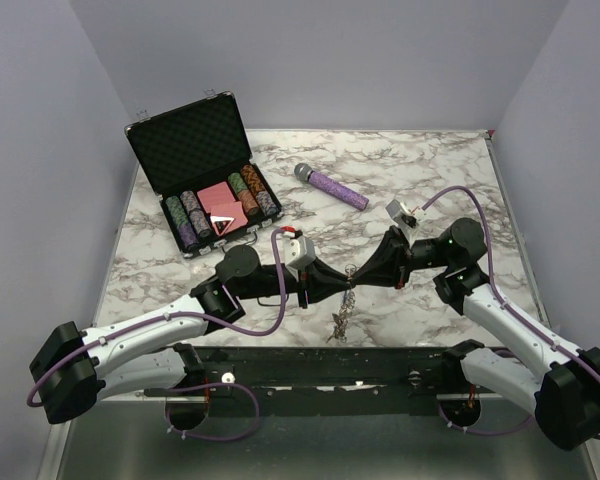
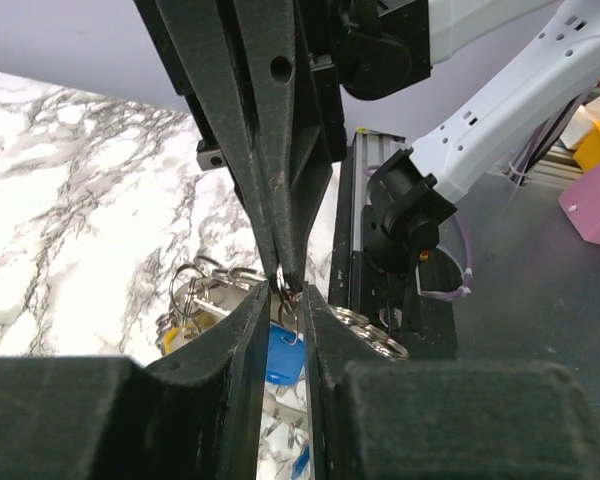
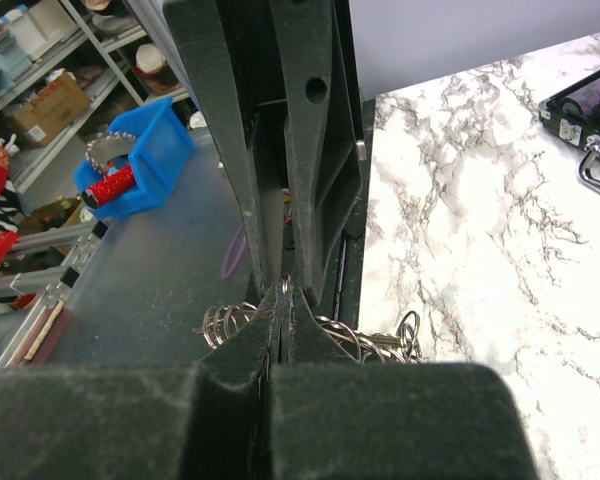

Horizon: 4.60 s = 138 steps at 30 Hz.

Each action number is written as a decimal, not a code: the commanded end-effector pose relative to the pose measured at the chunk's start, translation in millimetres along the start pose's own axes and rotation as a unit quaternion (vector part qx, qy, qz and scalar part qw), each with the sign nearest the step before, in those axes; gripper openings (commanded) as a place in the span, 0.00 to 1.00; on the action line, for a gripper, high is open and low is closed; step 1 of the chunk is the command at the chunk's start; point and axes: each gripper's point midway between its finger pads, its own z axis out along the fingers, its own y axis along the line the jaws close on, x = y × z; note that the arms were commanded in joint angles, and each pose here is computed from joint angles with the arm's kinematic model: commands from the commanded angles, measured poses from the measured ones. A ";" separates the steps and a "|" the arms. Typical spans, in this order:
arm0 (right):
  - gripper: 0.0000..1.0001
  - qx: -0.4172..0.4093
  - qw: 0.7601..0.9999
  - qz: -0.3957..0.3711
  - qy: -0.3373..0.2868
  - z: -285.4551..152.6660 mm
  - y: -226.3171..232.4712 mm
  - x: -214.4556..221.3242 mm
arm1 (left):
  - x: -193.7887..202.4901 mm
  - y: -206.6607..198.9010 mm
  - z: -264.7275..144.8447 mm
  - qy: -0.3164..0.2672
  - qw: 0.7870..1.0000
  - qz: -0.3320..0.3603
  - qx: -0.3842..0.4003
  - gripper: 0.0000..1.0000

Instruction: Put the keys on the keyring

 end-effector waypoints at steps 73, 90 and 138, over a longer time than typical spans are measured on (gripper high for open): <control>0.63 0.036 0.986 -0.033 0.158 -1.7 -19.2 13.7 | 12.9 7.1 -42.4 0.270 0.962 0.038 -0.005 0.00; 0.54 0.007 0.989 -0.027 0.148 21.5 -17.9 16.8 | 6.3 3.8 -25.6 0.304 0.950 -0.062 0.025 0.00; 0.00 -0.059 0.994 -0.027 0.090 32.4 15.1 -1.0 | -41.4 1.0 -62.1 0.071 0.996 0.021 -0.046 0.57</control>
